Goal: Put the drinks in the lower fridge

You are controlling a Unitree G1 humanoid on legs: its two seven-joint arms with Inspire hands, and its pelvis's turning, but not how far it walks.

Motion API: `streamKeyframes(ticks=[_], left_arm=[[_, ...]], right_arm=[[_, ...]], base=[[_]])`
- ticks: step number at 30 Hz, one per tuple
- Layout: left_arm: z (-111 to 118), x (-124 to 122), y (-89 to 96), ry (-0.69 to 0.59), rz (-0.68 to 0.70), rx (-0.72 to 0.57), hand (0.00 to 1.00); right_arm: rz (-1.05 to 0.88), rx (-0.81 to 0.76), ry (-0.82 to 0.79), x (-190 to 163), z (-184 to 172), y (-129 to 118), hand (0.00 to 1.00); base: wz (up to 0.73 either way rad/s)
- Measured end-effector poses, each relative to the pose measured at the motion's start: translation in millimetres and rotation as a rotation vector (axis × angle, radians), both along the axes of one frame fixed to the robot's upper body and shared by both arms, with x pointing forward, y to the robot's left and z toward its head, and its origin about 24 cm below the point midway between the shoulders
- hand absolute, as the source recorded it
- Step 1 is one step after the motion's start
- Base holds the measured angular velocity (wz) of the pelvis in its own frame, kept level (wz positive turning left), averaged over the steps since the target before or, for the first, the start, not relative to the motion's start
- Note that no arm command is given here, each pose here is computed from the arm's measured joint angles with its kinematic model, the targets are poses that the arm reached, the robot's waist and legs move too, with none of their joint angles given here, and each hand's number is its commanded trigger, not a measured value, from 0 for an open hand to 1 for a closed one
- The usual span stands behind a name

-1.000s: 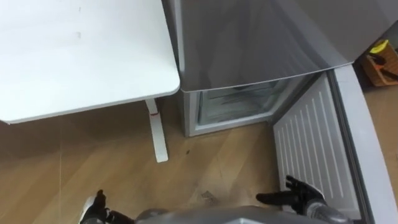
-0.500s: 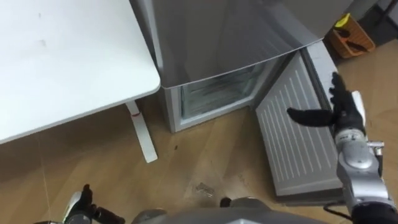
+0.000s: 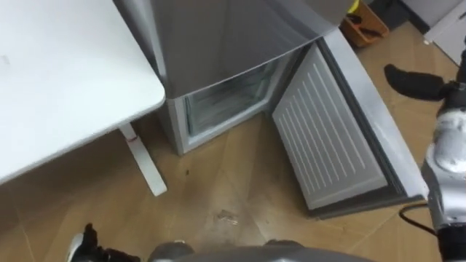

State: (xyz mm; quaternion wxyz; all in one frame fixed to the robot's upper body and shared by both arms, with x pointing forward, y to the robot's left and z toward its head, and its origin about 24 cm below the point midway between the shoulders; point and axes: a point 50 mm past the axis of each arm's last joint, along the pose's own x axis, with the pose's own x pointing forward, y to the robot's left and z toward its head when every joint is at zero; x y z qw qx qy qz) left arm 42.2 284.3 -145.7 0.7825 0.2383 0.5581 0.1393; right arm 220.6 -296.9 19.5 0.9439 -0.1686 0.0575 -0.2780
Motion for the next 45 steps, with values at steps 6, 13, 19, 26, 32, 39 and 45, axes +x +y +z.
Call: streamKeyframes(ticks=[6, 13, 19, 26, 32, 39, 45], left_arm=[[2.1, 1.5, 2.1, -0.011, 0.013, 0.018, 0.00], [0.9, -19.7, 4.5, 0.058, 0.036, 0.038, 0.00], [0.2, -27.2, 5.8, 0.098, 0.028, 0.049, 0.00], [0.0, -37.1, 6.1, 0.129, 0.036, 0.045, 0.00], [-0.6, -35.0, 5.2, 0.130, 0.028, 0.017, 0.00], [-0.7, -34.3, 6.1, 0.145, 0.030, 0.002, 0.00], [0.9, -21.9, 7.3, 0.112, 0.014, -0.001, 0.00]], right_arm=[[-0.275, 0.254, 0.166, -38.6, -51.1, -41.4, 0.00], [-0.451, 0.400, 0.272, -71.2, -83.1, -53.6, 0.00], [-0.563, 0.511, 0.363, -96.5, -107.9, -55.1, 0.00], [-0.591, 0.623, 0.423, -103.3, -121.9, -50.7, 0.00], [-0.590, 0.659, 0.481, -109.2, -127.7, -49.9, 0.00], [-0.593, 0.620, 0.462, -102.1, -115.2, -66.6, 0.00], [-0.573, 0.600, 0.412, -82.8, -102.5, -74.4, 0.00]], base=[[-0.10], [0.00], [0.13], [0.02], [0.08], [0.03], [0.02]])
